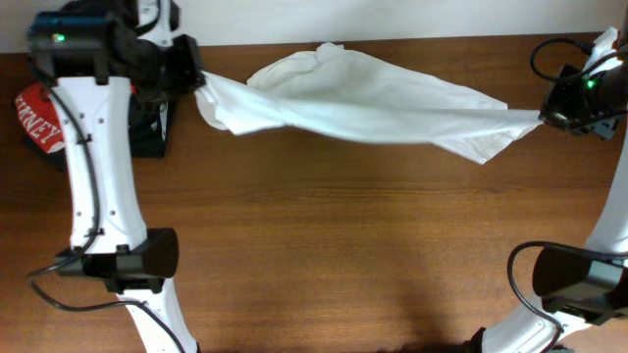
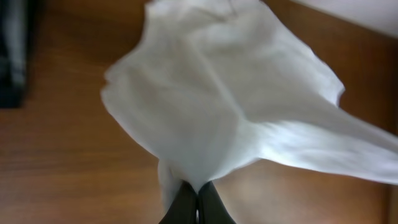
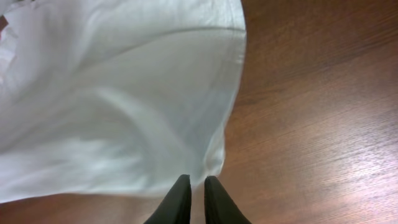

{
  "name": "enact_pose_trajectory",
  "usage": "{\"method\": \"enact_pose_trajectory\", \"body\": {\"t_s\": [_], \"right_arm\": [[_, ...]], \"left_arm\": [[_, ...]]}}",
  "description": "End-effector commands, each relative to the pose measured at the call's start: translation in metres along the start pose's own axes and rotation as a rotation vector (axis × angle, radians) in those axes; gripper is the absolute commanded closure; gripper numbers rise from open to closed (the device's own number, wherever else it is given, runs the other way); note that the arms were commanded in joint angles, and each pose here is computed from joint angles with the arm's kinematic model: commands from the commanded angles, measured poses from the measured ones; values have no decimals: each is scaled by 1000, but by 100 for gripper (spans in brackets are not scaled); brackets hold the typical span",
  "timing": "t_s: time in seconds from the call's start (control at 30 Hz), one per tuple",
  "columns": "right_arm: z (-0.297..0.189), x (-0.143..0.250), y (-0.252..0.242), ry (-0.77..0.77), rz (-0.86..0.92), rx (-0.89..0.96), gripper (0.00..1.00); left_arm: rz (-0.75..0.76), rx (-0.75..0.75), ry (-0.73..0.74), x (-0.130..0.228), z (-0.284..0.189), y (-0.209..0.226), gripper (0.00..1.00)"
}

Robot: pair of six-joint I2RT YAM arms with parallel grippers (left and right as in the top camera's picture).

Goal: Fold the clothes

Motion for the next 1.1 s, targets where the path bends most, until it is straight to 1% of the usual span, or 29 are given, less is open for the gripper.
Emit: {"method": "enact_pose_trajectory", "body": {"t_s": [0.0, 0.03, 0.1, 0.2, 0.27, 0.3, 0.4, 0.47, 0.5, 0.53, 0.57, 0.6, 0.63, 0.73, 0.83, 0.9, 1.07], "right_arm": [[-16, 3, -1, -44, -25, 1, 94], [-17, 5, -2, -41, -24, 3, 96], [-17, 15, -7, -22, -21, 13, 96], [-14, 33, -16, 16, -13, 30, 96], [-6, 50, -24, 72, -3, 49, 96], [4, 61, -29, 128, 7, 57, 90], [33, 86, -39, 272, 37, 77, 87], [54, 99, -48, 335, 47, 108, 86], [66, 103, -51, 354, 49, 115, 83], [76, 106, -53, 365, 47, 118, 75], [86, 109, -55, 374, 44, 122, 62], [94, 113, -56, 386, 40, 127, 41], [103, 120, -58, 405, 32, 135, 33], [129, 135, -56, 421, 20, 147, 34], [157, 141, -59, 388, 39, 168, 44], [175, 142, -64, 360, 62, 167, 47], [203, 141, -69, 309, 61, 134, 49]], "left_arm": [[51, 85, 40, 7, 11, -30, 100], [58, 88, 41, 7, 12, -33, 100], [67, 80, 32, 8, 7, -35, 100], [82, 68, -9, 9, -12, -40, 100], [94, 52, -36, 10, -25, -43, 100], [102, 50, -37, 12, -27, -46, 100], [121, 29, 18, 21, -12, -52, 99], [131, -36, 87, 32, 6, -46, 100], [131, -72, 132, 39, 16, -41, 100], [127, -94, 174, 47, 25, -36, 100], [119, -105, 204, 52, 31, -32, 100], [110, -108, 237, 58, 37, -29, 100], [101, -110, 274, 66, 44, -26, 100], [88, -141, 344, 80, 56, -16, 100], [96, -207, 361, 83, 58, -4, 100], [98, -223, 361, 83, 57, -1, 100], [99, -224, 361, 83, 57, -1, 100]]}}
Point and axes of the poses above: each gripper's point midway between its finger pads, its own z axis out along the fingers, its own y axis along the line the jaws close on, x = y × z, the point moved 1 cm from there along -z, back along the fingers, and after that the axes turned 15 degrees about z, right-handed, at the moved point
